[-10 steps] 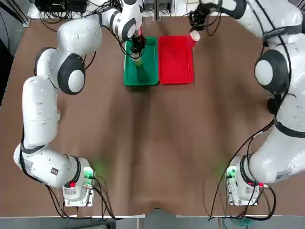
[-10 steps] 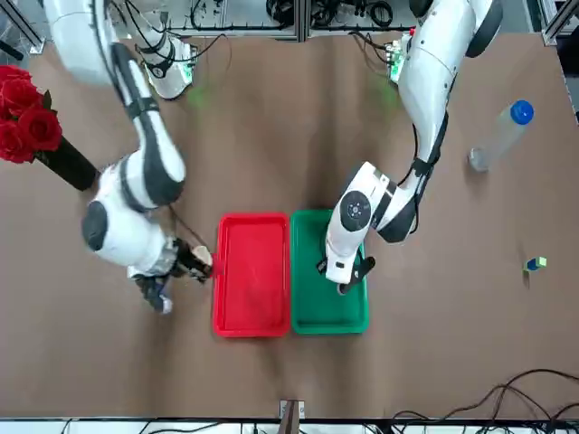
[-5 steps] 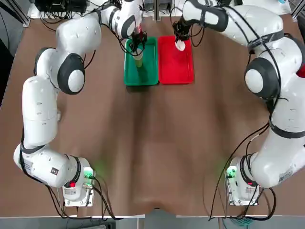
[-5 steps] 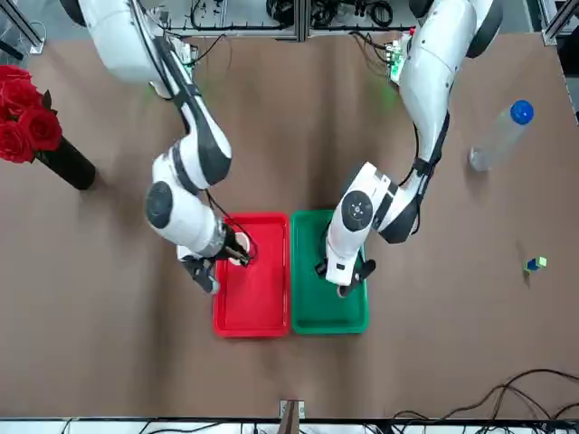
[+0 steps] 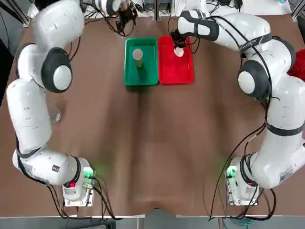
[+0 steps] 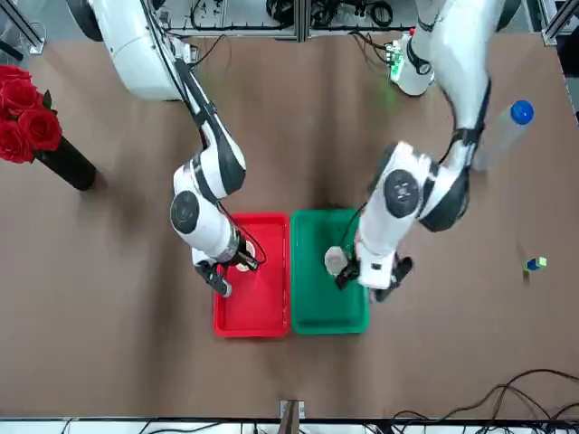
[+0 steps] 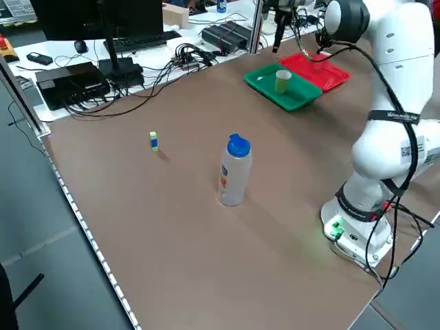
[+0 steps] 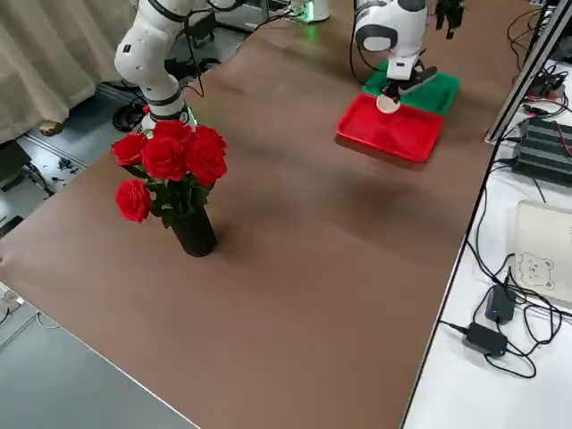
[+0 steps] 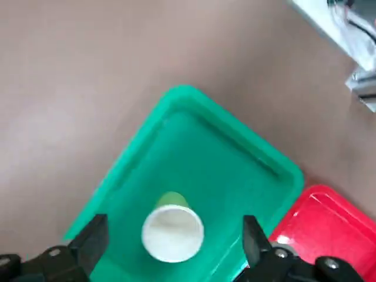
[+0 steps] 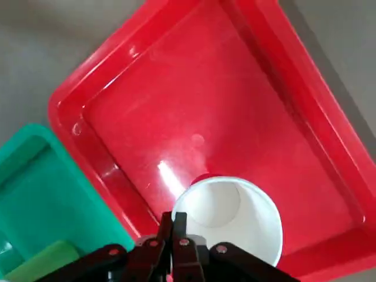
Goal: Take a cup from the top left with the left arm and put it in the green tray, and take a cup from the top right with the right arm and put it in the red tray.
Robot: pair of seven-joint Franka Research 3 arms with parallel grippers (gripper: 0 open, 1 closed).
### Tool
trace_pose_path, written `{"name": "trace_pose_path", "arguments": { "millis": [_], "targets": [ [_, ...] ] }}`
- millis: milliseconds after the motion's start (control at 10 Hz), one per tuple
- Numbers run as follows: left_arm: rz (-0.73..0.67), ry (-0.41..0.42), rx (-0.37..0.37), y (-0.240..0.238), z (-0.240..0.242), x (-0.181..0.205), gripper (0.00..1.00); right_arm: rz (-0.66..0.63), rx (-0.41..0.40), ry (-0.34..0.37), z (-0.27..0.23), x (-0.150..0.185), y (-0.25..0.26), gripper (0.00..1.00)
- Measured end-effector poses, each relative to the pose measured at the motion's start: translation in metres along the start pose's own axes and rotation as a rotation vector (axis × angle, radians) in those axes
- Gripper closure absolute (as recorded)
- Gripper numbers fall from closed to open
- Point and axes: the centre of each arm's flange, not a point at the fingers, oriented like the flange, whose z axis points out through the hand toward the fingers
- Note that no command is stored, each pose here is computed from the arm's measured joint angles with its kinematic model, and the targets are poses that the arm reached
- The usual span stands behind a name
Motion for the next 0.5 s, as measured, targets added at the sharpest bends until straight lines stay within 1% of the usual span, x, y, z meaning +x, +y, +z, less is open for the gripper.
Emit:
{"name": "trace_pose_path", "arguments": {
  "millis": [300, 500],
  "targets": [
    [0.089, -0.030, 0.085, -0.061, -0.064, 0.052, 0.00, -0.015, -0.022, 0.024, 0.013, 0.005, 0.005, 0.97],
    [0.159, -0.072, 0.121, -0.107, -0.109, 0.078, 0.00, -0.015, -0.023, 0.028, 0.014, 0.007, 0.006, 0.97]
  ]
}}
